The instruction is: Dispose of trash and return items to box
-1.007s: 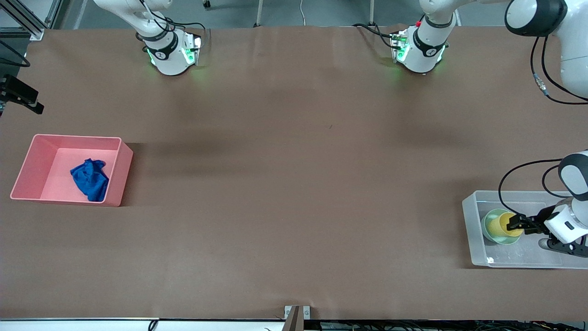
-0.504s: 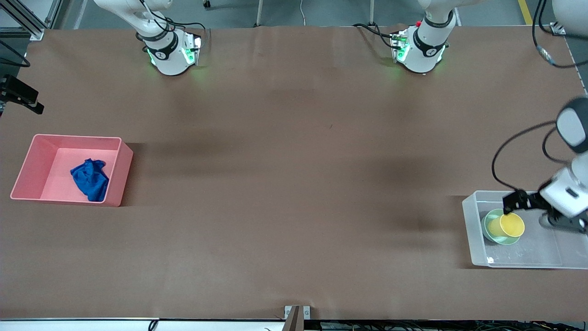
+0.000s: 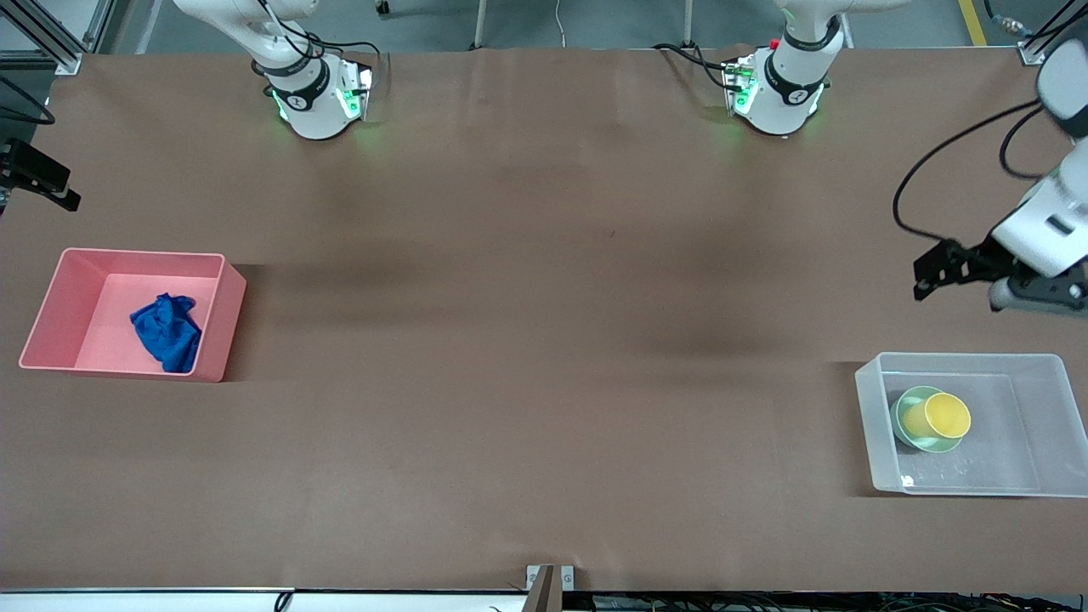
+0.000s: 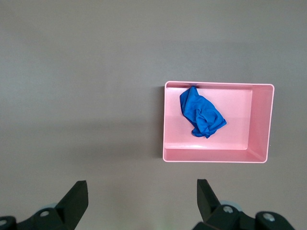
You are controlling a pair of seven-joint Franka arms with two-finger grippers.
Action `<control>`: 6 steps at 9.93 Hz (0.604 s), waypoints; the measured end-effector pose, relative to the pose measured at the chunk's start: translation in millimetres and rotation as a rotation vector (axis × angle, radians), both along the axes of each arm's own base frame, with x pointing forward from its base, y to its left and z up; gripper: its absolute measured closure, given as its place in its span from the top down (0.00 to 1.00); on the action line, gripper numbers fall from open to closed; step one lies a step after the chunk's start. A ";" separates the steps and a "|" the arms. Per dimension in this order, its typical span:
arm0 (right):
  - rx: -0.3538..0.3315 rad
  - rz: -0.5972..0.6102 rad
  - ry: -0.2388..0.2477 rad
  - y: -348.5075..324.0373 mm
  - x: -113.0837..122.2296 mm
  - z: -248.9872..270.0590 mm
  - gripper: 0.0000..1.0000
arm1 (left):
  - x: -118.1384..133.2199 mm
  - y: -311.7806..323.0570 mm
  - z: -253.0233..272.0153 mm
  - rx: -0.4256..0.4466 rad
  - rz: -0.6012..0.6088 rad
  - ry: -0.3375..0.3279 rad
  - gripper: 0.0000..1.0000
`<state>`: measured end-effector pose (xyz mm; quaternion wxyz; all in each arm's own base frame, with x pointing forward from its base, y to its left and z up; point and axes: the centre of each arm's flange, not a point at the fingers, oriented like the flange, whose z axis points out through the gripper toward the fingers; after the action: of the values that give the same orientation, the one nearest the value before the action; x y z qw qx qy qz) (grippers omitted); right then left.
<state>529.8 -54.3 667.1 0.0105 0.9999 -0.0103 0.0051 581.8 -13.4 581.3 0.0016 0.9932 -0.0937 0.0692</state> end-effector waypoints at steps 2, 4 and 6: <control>0.000 -0.002 0.000 -1.1 -0.1 0.0 1.00 | -9.9 -2.9 53.5 -0.005 0.002 0.022 1.00; 0.000 -0.002 0.000 -1.2 -0.1 0.0 1.00 | -18.9 -3.7 76.0 -0.009 0.046 0.062 1.00; 0.000 -0.002 0.000 -1.3 -0.2 0.0 1.00 | -23.6 -1.2 73.8 -0.010 0.093 0.103 1.00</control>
<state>529.7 -55.6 667.0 0.0104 0.9999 -0.0115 0.0049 558.2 -14.6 655.1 0.0081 0.9987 -0.0470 0.0184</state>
